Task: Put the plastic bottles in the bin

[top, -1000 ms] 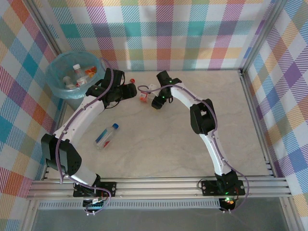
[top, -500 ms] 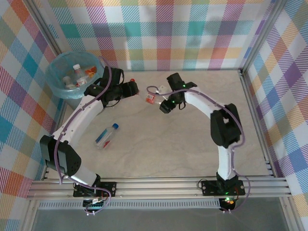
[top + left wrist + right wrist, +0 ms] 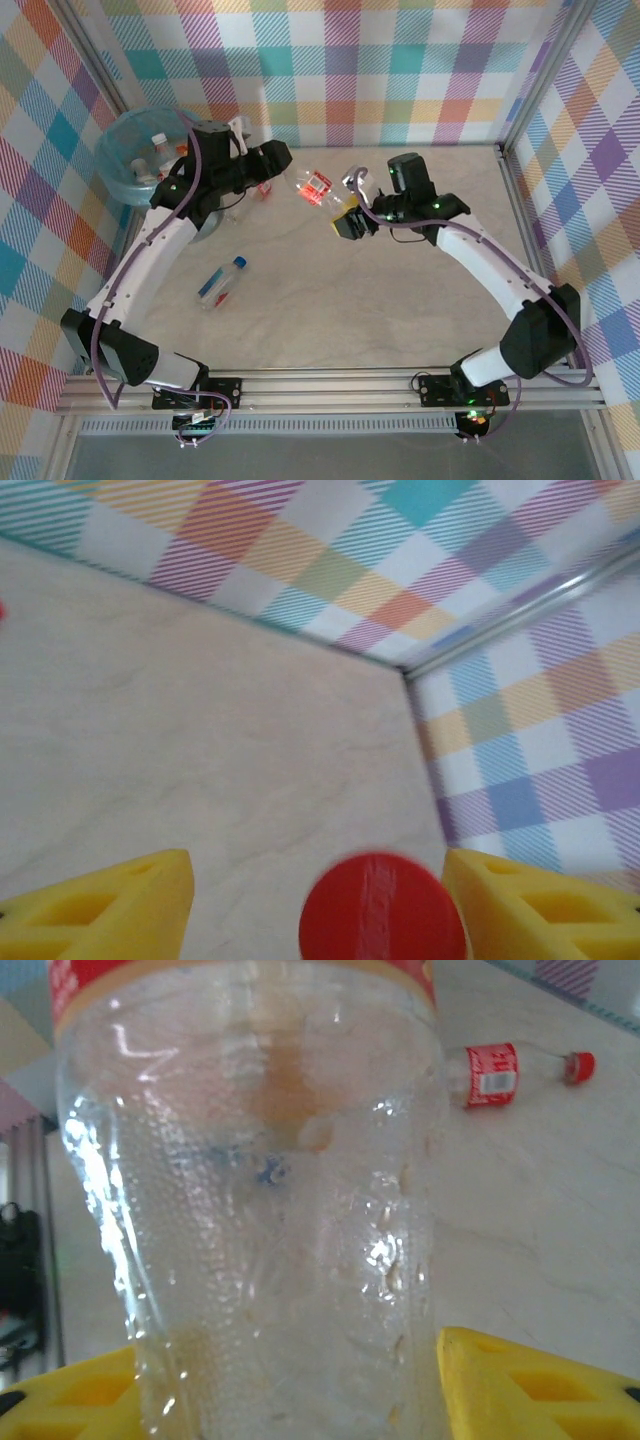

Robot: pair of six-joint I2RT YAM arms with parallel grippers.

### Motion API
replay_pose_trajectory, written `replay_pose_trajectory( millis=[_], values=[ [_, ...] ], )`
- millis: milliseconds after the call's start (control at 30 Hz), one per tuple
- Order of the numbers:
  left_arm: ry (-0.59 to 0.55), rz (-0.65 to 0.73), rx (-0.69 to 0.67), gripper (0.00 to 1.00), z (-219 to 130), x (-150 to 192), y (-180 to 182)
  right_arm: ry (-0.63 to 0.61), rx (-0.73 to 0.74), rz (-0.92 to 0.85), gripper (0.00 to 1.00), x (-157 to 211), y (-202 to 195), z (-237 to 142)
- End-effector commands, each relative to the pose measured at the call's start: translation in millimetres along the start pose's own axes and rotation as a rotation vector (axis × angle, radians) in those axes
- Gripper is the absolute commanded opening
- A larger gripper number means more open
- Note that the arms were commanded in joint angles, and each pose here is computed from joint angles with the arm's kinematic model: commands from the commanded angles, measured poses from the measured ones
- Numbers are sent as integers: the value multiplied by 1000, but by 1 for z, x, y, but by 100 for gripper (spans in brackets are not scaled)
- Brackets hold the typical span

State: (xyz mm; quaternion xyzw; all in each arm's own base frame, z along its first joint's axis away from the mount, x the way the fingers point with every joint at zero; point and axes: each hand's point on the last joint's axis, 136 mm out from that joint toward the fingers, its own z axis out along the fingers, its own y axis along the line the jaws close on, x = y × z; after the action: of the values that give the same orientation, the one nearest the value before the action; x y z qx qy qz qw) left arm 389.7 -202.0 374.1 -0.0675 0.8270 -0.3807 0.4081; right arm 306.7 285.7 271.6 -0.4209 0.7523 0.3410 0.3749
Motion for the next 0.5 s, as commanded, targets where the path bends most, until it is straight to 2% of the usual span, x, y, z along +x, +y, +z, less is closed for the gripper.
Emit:
replay_pose_trajectory(
  millis=[0, 133, 333, 467],
  values=[
    [-15, -22, 171, 59, -19, -10, -43, -80, -100, -38, 60, -17, 27, -13],
    [-26, -25, 185, 40, -30, -9, -48, -96, -107, -39, 61, -21, 33, -20],
    [-7, -30, 210, 34, -44, -1, -53, -108, -92, -26, 62, -26, 36, -25],
    [-16, -27, 209, 14, -54, 1, -55, -132, -102, -28, 65, -34, 44, -30]
  ],
)
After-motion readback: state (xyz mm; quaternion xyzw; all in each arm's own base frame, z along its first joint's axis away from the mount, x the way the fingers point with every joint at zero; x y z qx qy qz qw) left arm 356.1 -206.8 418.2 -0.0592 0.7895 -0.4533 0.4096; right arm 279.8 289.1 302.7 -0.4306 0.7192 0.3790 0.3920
